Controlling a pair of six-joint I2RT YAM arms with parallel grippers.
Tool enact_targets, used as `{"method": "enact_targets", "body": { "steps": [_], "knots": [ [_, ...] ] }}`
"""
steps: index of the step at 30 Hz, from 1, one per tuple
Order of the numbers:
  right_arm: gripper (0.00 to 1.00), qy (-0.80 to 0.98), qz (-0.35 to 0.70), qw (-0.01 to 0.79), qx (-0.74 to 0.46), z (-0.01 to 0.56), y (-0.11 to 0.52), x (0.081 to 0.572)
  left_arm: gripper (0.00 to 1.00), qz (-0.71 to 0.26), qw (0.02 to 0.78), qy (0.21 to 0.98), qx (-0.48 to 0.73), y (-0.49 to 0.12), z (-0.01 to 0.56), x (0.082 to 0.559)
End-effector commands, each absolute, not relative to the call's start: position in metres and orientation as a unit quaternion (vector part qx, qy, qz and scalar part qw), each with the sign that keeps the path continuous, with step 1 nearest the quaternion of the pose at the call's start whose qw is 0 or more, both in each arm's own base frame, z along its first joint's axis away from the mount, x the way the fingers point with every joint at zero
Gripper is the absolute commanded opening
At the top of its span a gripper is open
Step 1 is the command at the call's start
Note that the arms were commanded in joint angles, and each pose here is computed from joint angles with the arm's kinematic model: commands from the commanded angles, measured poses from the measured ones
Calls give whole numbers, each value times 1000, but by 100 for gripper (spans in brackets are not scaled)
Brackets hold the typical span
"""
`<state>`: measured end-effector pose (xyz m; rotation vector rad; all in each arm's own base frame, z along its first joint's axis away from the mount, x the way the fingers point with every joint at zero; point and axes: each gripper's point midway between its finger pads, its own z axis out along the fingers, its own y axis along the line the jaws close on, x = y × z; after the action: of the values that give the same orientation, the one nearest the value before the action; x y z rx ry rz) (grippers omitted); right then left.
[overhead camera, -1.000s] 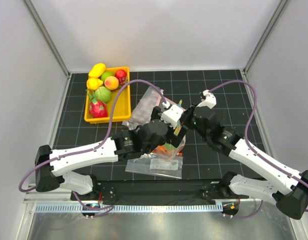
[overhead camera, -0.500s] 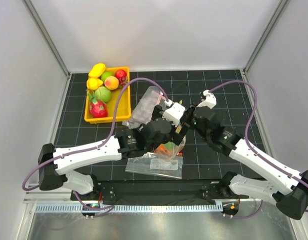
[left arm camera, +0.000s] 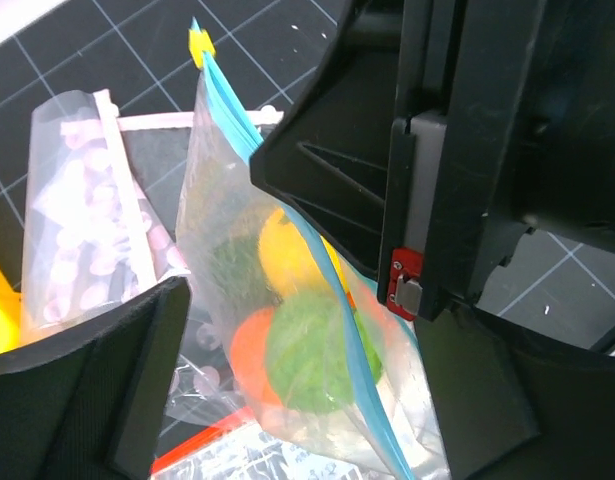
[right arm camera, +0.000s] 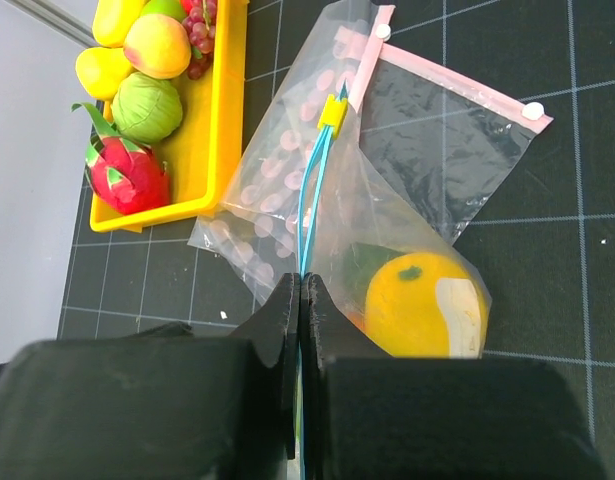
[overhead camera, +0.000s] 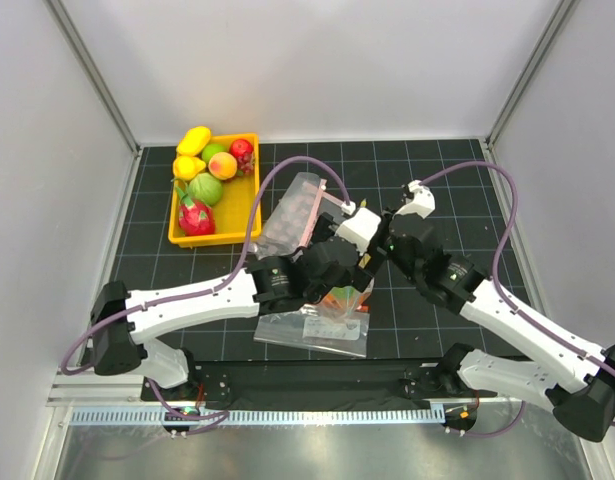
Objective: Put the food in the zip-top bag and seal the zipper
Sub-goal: Zip the zipper food storage bag at the center of the board.
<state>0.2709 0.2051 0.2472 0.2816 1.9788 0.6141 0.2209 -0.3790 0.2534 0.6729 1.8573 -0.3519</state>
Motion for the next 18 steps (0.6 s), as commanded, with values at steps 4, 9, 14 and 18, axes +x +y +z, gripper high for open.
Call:
{"method": "enact_targets", "body": {
  "steps": [4, 9, 14, 18],
  "knots": [
    [1, 796, 266, 527, 135, 268, 199, 272, 86, -174, 537, 777, 279, -404, 258, 215],
    [1, 795, 263, 528, 139, 268, 197, 273, 70, -148, 542, 781, 272, -412, 247, 216],
    [10, 794, 257, 532, 143, 269, 193, 273, 19, -135, 542, 784, 271, -413, 246, 220],
    [36, 786, 241, 549, 149, 273, 182, 273, 0, -141, 540, 781, 280, -402, 254, 220]
  ]
}}
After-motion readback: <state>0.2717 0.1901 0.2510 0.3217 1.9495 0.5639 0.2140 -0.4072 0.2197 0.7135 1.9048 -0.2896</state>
